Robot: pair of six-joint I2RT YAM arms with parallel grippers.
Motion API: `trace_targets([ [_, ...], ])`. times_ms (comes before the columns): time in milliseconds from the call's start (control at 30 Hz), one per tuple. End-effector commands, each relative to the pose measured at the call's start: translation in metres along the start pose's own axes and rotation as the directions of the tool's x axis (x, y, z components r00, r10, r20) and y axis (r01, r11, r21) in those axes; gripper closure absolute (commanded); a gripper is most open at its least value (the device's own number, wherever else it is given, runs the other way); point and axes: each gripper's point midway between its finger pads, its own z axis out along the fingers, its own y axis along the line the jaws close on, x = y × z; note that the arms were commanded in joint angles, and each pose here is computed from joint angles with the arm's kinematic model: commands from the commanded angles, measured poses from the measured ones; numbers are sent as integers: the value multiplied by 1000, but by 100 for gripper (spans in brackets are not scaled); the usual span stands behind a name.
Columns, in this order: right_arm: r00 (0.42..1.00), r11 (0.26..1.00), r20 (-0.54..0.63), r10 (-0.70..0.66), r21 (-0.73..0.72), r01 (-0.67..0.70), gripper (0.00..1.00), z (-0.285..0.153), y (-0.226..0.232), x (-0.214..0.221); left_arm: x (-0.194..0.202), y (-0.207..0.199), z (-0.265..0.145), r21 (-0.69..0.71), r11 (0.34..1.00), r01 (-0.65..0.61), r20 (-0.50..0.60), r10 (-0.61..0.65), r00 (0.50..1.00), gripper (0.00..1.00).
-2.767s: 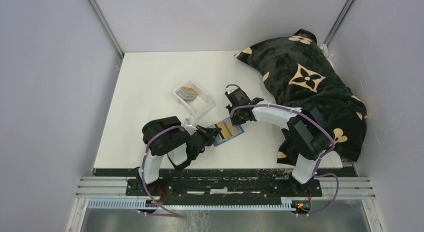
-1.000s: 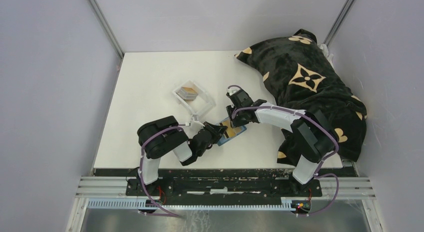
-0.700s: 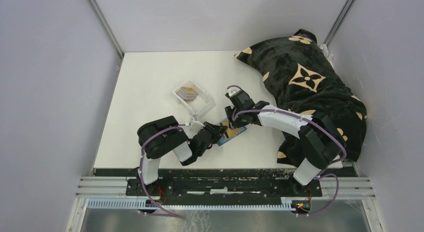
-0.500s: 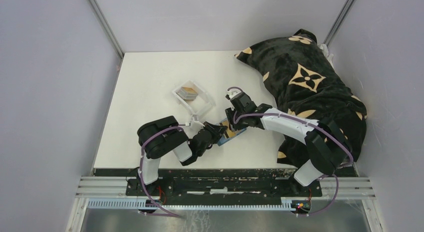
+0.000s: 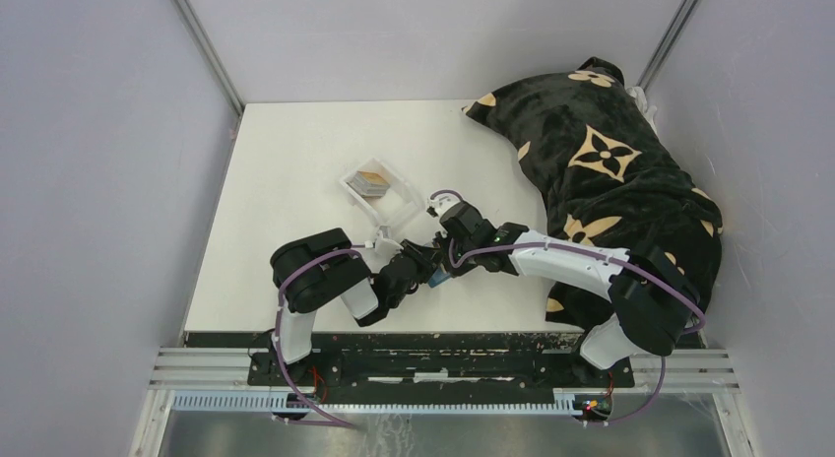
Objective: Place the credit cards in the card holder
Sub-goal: Insert the credit card into the card holder.
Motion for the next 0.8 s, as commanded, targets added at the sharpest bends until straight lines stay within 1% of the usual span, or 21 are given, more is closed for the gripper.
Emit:
trace_targets([
  [0,998,999,68,-2,-34,4,98,0,12,-14,13,21,-4,-57,998,-40,-62,36,997,71],
  [67,998,999,62,-7,-40,9,99,3,14,-12,13,21,-5,-57,998,-37,-67,34,997,71],
  [433,999,998,35,-11,-65,14,99,18,21,-2,14,22,-9,-49,998,-31,-82,27,996,71],
  [767,998,995,57,0,-103,6,99,29,27,-1,13,25,-10,-50,998,-27,-87,22,996,71],
])
